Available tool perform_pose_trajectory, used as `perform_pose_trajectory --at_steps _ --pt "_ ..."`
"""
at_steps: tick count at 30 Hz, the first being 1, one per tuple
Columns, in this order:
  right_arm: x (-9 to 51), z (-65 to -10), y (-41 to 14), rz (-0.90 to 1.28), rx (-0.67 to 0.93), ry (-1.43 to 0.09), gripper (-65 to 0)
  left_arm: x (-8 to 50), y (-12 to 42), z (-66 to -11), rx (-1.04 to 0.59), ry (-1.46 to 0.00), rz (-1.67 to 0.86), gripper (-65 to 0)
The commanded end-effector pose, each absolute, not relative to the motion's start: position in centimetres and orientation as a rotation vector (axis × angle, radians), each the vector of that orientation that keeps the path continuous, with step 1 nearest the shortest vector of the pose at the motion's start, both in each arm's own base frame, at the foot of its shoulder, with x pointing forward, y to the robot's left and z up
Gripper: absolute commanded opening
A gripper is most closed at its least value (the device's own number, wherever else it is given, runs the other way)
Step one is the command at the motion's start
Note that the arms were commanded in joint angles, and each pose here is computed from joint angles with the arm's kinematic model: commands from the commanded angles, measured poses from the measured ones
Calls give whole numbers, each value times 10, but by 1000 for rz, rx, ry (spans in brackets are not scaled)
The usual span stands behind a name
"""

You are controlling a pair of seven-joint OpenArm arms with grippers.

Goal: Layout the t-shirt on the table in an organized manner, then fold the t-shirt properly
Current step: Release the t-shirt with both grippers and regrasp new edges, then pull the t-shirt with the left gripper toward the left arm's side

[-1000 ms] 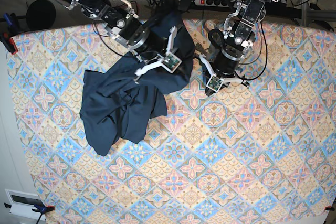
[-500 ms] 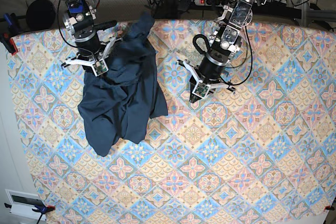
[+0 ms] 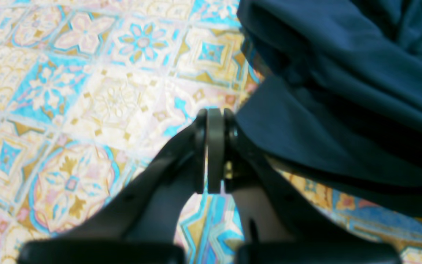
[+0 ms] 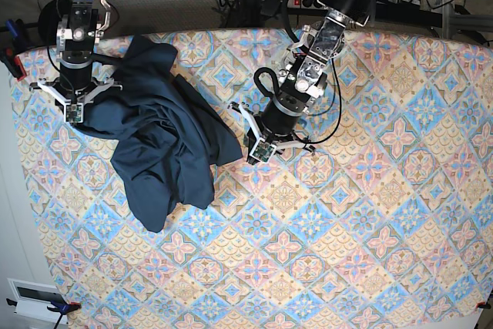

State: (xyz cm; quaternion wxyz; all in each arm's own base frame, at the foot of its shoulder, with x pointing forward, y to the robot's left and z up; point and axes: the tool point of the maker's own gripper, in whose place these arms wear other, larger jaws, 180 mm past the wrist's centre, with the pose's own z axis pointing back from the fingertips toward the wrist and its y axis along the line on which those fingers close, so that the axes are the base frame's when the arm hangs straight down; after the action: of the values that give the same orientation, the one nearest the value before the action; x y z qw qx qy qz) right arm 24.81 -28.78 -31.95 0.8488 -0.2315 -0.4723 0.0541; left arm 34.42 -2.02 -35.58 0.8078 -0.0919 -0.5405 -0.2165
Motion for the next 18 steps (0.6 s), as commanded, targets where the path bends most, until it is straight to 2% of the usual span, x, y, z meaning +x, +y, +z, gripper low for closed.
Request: perform_pose_trajectory --at_steps 1,5,9,11,14,18 --pt "253 -304 -293 115 -513 -1044 -643 354 -20 -347 -189 -1194 -463 -595" --pt "252 -305 -297 110 -520 -1040 -643 356 -19 -360 -178 -1160 -472 -470" --pt "253 -306 -294 114 -514 -1039 -643 337 -47 -369 -209 -1113 -571 -339" --pt "253 -306 -294 114 -514 -1039 -643 329 -56 -370 -192 -1092 -629 -293" --pt "254 -306 -294 114 -514 -1041 -643 319 -66 -374 -161 -1085 -710 -248" --pt "254 -306 -294 113 -511 -1040 -643 323 -65 -385 -106 -1067 -772 -243"
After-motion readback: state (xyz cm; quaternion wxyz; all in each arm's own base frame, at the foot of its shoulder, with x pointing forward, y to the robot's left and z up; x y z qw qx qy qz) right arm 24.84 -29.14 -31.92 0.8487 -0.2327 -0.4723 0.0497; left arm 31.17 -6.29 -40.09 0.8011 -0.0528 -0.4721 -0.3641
